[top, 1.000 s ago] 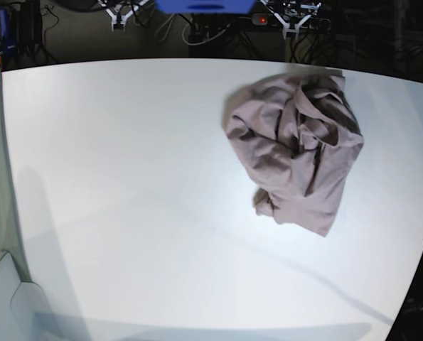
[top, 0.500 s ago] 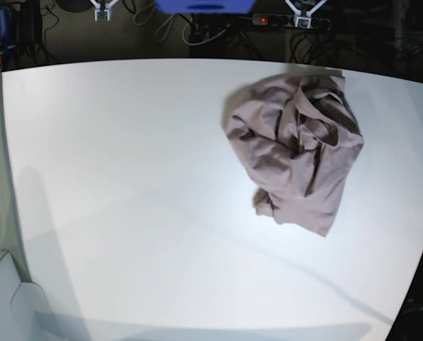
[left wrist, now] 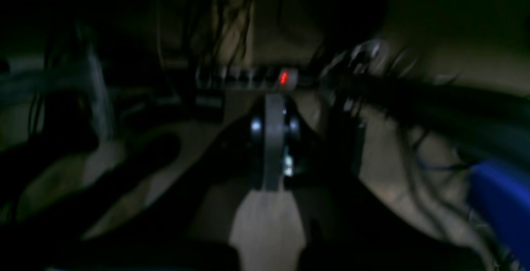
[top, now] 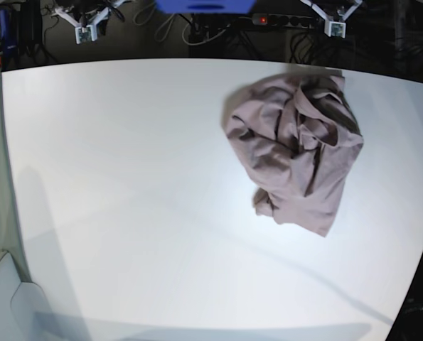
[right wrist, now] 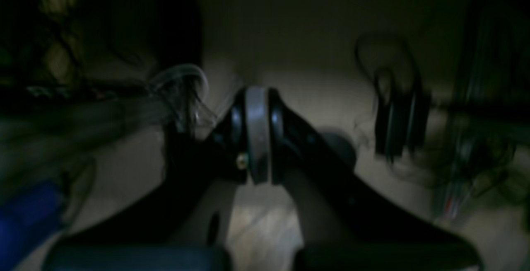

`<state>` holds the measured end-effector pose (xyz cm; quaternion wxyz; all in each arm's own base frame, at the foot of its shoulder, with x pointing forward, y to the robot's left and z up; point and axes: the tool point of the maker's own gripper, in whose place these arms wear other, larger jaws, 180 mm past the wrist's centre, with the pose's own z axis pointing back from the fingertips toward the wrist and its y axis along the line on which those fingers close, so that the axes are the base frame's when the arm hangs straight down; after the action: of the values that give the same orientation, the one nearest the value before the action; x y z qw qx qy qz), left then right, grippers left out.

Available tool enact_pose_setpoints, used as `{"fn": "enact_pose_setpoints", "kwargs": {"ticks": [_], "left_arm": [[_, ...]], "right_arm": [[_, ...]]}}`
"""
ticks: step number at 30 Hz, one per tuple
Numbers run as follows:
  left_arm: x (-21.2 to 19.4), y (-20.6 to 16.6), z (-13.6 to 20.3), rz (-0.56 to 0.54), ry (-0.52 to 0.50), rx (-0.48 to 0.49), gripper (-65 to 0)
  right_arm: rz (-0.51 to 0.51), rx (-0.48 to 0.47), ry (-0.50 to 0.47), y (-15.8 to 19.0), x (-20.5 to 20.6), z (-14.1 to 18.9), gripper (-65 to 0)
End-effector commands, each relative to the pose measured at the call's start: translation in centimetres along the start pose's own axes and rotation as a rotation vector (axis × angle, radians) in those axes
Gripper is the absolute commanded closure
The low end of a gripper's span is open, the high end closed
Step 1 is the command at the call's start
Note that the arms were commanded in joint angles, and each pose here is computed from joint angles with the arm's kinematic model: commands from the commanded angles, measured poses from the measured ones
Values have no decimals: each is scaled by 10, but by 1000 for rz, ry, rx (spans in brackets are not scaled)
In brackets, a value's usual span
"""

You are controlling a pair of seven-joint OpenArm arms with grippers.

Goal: Layout the t-shirt on the table in an organized manner, then fold the t-shirt properly
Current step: 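Lower the left gripper onto the crumpled mauve shirt and grasp it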

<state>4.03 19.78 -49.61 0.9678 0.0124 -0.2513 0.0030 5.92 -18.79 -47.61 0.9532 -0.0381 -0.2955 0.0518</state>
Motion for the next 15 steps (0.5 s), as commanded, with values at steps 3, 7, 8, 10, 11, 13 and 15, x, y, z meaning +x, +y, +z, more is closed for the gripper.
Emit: {"fn": "enact_pose_setpoints", "kwargs": {"ticks": [3, 7, 8, 10, 11, 13, 15], "left_arm": [[20, 0, 22, -11, -68, -4, -2], [41, -11, 41, -18, -127, -32, -2], [44, -12, 45, -19, -135, -35, -2], [52, -16, 53, -20, -158, -45, -2], [55, -18, 57, -21, -168, -51, -2], [63, -22, 63, -22, -190, -60, -2], [73, -23, 70, -26, -215, -62, -2]], "right_arm": [[26, 3, -76, -1, 37, 21, 0], [49, 4, -150, 2, 80, 45, 0], [53, 3, -172, 2, 89, 50, 0], [57, 7, -210, 4, 103, 56, 0], [57, 7, -222, 5, 108, 56, 0], [57, 6, -230, 4, 111, 55, 0], [58, 12, -244, 6, 116, 54, 0]]}}
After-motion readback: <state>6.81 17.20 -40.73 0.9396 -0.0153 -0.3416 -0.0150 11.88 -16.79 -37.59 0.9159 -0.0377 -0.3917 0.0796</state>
